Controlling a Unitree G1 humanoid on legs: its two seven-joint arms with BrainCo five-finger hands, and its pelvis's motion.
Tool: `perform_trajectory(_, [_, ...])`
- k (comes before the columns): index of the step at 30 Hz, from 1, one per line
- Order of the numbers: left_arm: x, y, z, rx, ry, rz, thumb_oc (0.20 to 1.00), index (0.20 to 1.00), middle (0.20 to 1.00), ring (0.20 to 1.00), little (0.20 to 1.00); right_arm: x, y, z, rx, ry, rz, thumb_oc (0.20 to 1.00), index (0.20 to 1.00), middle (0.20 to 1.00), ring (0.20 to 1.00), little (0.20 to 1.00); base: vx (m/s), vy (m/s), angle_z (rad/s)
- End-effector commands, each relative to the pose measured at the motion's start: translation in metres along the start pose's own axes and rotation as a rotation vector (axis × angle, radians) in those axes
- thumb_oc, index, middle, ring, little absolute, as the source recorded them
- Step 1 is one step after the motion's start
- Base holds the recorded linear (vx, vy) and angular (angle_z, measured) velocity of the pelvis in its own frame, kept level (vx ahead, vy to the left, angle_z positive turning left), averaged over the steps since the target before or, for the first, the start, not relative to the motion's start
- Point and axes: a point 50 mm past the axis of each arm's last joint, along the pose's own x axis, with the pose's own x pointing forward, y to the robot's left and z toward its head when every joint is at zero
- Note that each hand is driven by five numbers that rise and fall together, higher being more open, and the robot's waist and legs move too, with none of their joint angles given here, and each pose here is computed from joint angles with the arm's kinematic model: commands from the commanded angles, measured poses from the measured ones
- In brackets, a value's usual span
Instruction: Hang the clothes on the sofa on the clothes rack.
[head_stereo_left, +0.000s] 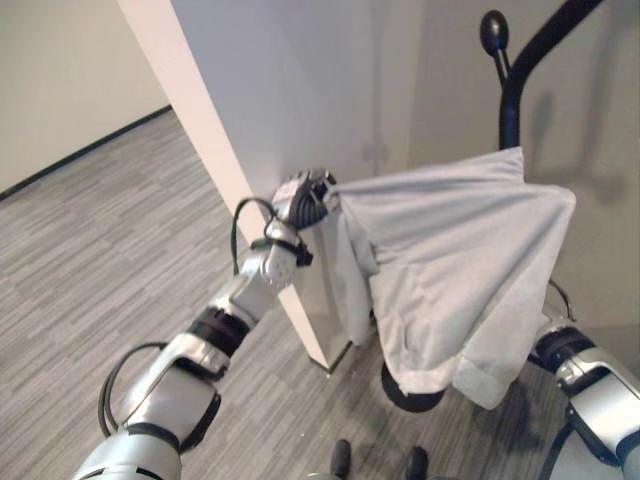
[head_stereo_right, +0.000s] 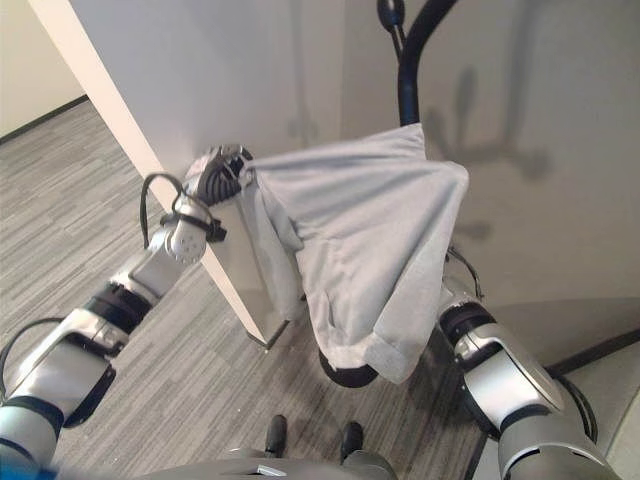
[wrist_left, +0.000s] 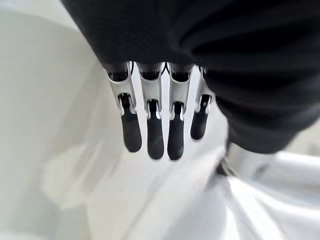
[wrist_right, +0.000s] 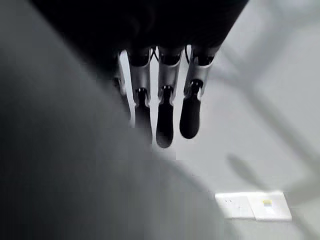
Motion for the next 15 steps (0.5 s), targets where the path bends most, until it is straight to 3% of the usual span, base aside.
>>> perform_trajectory(1, [0.007, 0.014, -0.014, -0.046, 0.078, 0.042, 1.000, 1.000, 1.000, 1.000, 1.000, -0.005, 0.007, 0.010, 0.073, -0.062, -0.005, 1.000, 1.000, 1.000, 1.000, 1.000, 0.00, 0.000, 0.00])
perform_trajectory(3, [-0.009, 0.003, -0.025, -0.073, 0.118, 0.001, 1.000, 1.000, 1.000, 1.000, 1.000, -0.011, 0.010, 0.004, 0.118, -0.039, -0.012, 1.000, 1.000, 1.000, 1.000, 1.000, 0.02, 0.017, 0.00])
perform_trajectory(5, [-0.046, -0.016, -0.050, -0.131, 0.234, -0.073, 1.000, 1.000, 1.000, 1.000, 1.000, -0.027, 0.022, -0.008, 0.189, 0.015, 0.001, 1.000, 1.000, 1.000, 1.000, 1.000, 0.05, 0.037, -0.01])
perform_trajectory(8, [-0.068, -0.025, -0.065, -0.161, 0.310, -0.113, 1.000, 1.000, 1.000, 1.000, 1.000, -0.036, 0.031, -0.017, 0.205, 0.051, 0.028, 1.000, 1.000, 1.000, 1.000, 1.000, 0.03, 0.032, -0.05])
perform_trajectory(15, [-0.155, -0.052, -0.107, -0.267, 0.599, -0.259, 1.000, 1.000, 1.000, 1.000, 1.000, -0.095, 0.093, -0.056, 0.220, 0.265, 0.271, 1.000, 1.000, 1.000, 1.000, 1.000, 0.03, 0.036, -0.03])
